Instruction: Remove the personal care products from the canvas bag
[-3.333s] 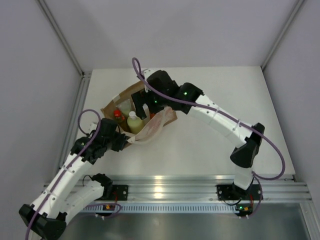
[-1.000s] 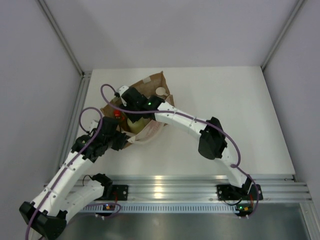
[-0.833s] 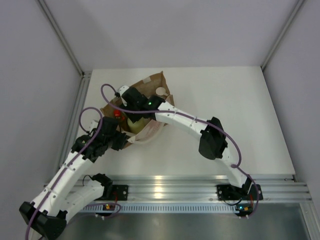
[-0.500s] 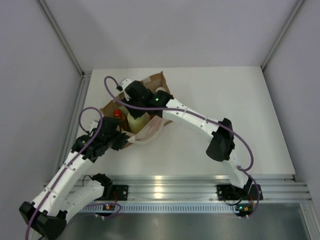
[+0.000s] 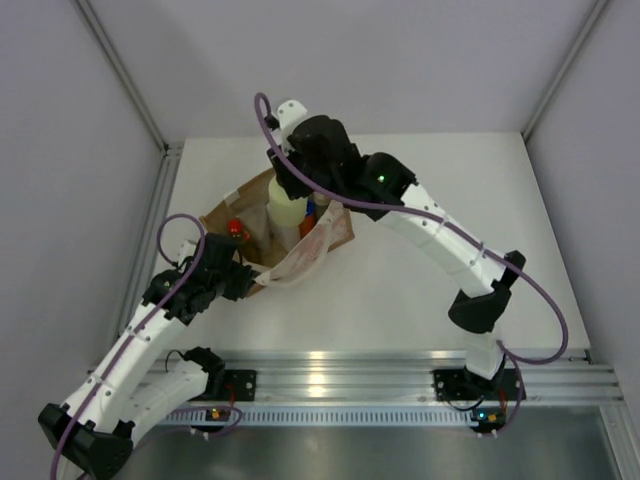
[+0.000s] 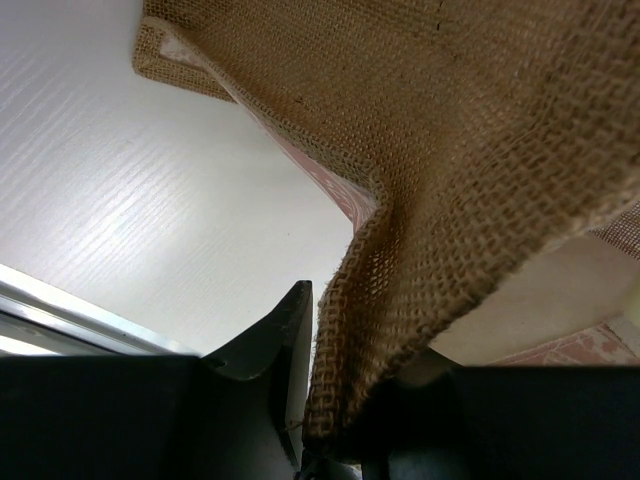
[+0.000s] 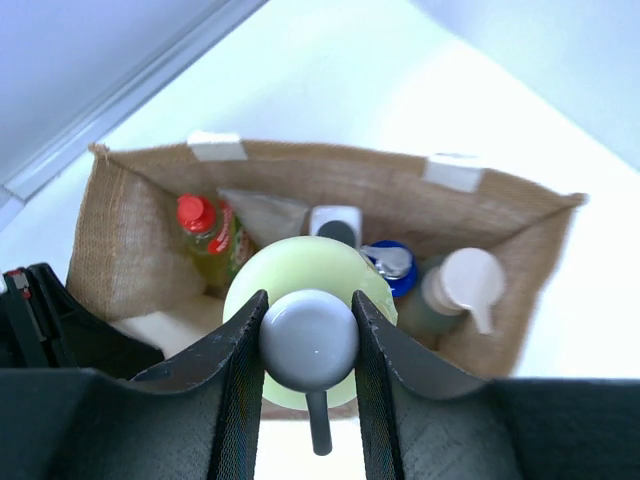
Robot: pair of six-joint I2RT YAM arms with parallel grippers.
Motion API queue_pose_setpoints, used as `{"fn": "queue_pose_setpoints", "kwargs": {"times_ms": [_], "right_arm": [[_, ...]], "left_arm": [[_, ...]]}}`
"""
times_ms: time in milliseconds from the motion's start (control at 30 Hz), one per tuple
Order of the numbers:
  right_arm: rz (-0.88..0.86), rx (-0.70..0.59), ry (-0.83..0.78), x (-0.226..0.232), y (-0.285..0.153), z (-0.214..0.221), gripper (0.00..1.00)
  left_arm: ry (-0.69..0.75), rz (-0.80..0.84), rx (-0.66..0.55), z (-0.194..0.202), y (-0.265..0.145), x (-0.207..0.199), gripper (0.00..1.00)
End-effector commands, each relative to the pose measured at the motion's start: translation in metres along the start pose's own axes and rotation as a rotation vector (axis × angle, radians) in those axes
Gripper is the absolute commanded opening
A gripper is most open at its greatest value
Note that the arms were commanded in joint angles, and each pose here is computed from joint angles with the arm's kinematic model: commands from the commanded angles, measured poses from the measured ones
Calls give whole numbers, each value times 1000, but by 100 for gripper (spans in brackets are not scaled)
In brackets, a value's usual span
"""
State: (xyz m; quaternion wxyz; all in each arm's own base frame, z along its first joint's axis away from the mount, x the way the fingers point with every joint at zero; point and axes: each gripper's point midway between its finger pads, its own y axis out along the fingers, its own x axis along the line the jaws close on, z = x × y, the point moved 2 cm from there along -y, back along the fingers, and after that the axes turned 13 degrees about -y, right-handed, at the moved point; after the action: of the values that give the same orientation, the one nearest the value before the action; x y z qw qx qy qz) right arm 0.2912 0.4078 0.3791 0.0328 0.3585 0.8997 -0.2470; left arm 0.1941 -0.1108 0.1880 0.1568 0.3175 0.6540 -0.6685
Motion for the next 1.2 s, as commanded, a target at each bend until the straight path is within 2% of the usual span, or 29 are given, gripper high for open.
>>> {"fn": "queue_pose_setpoints", "kwargs": {"times_ms": [0, 200, 400, 533, 600, 633, 700, 733, 800, 833, 1100, 1167], "right_arm": [[185, -311, 74, -68, -98, -84, 0], [345, -329, 97, -126, -145, -80, 0], [466, -247, 152, -193, -158, -37, 0], [527, -144, 159, -234, -140, 7, 0], [530, -156, 176, -246, -137, 14, 0], [550, -119, 188, -257, -129, 32, 0], [580, -149, 182, -269, -129, 36, 0], [584, -104, 184, -273, -117, 59, 0], [601, -154, 177, -280, -113, 62, 0], [595, -114, 186, -283, -99, 85, 0], [527, -115, 262, -289, -36, 165, 0], [531, -156, 252, -292, -26, 168, 0]], "left_arm": [[6, -18, -44, -8, -3, 2, 26], [4, -17, -48, -8, -3, 1, 26], [7, -3, -46, -8, -6, -5, 26], [27, 4, -54, -9, -8, -7, 26], [31, 6, -51, -9, -8, -8, 26], [29, 7, -46, -8, -9, -9, 26], [30, 8, -43, -8, -9, -9, 26], [30, 8, -41, -8, -9, -9, 26], [34, 8, -36, -7, -10, -10, 26], [37, 11, -34, -6, -11, -11, 26], [55, 12, -22, -5, -12, -13, 26], [54, 14, -22, -5, -13, -13, 26]]}}
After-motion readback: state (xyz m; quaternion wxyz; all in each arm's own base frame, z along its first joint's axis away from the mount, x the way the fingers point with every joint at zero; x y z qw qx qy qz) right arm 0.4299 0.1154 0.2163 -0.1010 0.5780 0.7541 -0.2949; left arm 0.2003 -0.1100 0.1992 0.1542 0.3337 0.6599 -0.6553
